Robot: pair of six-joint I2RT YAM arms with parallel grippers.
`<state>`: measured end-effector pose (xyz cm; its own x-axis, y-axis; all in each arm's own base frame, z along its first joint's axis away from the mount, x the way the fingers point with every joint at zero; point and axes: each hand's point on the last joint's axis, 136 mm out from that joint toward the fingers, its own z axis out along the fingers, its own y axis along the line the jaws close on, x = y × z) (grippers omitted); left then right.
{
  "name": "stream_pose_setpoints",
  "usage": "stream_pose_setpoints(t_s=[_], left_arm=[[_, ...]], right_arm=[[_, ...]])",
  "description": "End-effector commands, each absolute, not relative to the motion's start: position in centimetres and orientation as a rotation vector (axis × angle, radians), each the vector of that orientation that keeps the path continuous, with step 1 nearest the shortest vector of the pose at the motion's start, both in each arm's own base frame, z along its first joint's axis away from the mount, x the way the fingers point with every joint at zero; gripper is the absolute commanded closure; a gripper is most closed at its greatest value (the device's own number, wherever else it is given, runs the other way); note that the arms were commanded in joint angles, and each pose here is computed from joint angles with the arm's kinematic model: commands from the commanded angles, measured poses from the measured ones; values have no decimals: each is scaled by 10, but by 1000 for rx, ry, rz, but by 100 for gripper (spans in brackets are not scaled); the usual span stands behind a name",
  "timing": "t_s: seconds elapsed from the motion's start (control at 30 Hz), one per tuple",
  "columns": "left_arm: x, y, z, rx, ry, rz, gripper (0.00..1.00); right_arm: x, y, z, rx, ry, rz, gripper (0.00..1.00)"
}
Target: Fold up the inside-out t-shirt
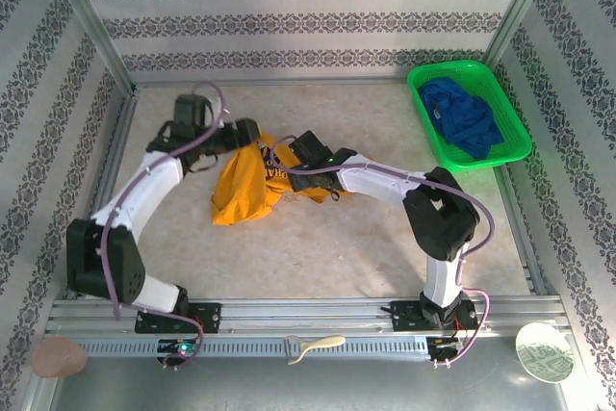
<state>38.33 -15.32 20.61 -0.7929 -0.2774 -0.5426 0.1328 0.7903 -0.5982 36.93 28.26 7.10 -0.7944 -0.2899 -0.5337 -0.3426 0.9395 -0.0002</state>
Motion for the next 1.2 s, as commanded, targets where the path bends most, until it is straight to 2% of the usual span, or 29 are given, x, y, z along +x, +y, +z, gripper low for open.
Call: stream_pose_setpoints(t_s=[0.0, 0.07, 0.13, 0.17, 0.2, 0.23, 0.27, 0.3, 0.33, 0.37, 0.4, 0.67, 0.8, 0.93, 1.07, 1.1, 1.13, 1.17], left_arm=[[337, -150, 143, -118, 2534, -608, 26], [330, -162, 126, -126, 2553, -606, 25], [331, -168, 109, -123, 2583, -570, 25], [333, -167, 98, -114, 2609, -516, 24], [336, -164, 86, -114, 2640, -472, 24], [337, -161, 76, -119, 2664, -430, 24], [339, -155, 66, -126, 2681, -371, 27], [341, -151, 59, -127, 2689, -326, 36], [342, -148, 56, -121, 2690, -302, 53], [343, -146, 55, -117, 2689, -284, 83], [342, -146, 57, -117, 2687, -287, 100], [313, -172, 128, -93, 2581, -635, 100], [291, -181, 170, -116, 2497, -824, 100], [286, -180, 184, -145, 2456, -867, 100], [295, -176, 155, -179, 2497, -799, 100], [297, -175, 143, -194, 2516, -776, 100], [300, -174, 131, -201, 2534, -751, 100], [302, -173, 121, -201, 2550, -731, 96]], right_arm=[[380, 273, 58, -393, 2572, 115, 23], [383, 272, 50, -378, 2591, 136, 26], [384, 272, 44, -372, 2609, 169, 36], [385, 271, 43, -369, 2616, 181, 52], [384, 268, 43, -365, 2622, 193, 74], [383, 265, 46, -363, 2621, 199, 91], [381, 260, 50, -362, 2618, 210, 100], [378, 255, 58, -363, 2608, 221, 100], [374, 248, 65, -357, 2597, 223, 100], [370, 240, 76, -346, 2576, 230, 100], [365, 232, 88, -331, 2556, 247, 100], [309, 167, 182, -243, 2391, 343, 100], [298, 135, 221, -155, 2307, 351, 100], [327, 113, 223, -58, 2307, 348, 100], [379, 107, 198, 17, 2356, 333, 100], [392, 108, 189, 18, 2387, 323, 91], [401, 110, 183, -1, 2423, 301, 62], [406, 111, 179, -7, 2446, 276, 49]])
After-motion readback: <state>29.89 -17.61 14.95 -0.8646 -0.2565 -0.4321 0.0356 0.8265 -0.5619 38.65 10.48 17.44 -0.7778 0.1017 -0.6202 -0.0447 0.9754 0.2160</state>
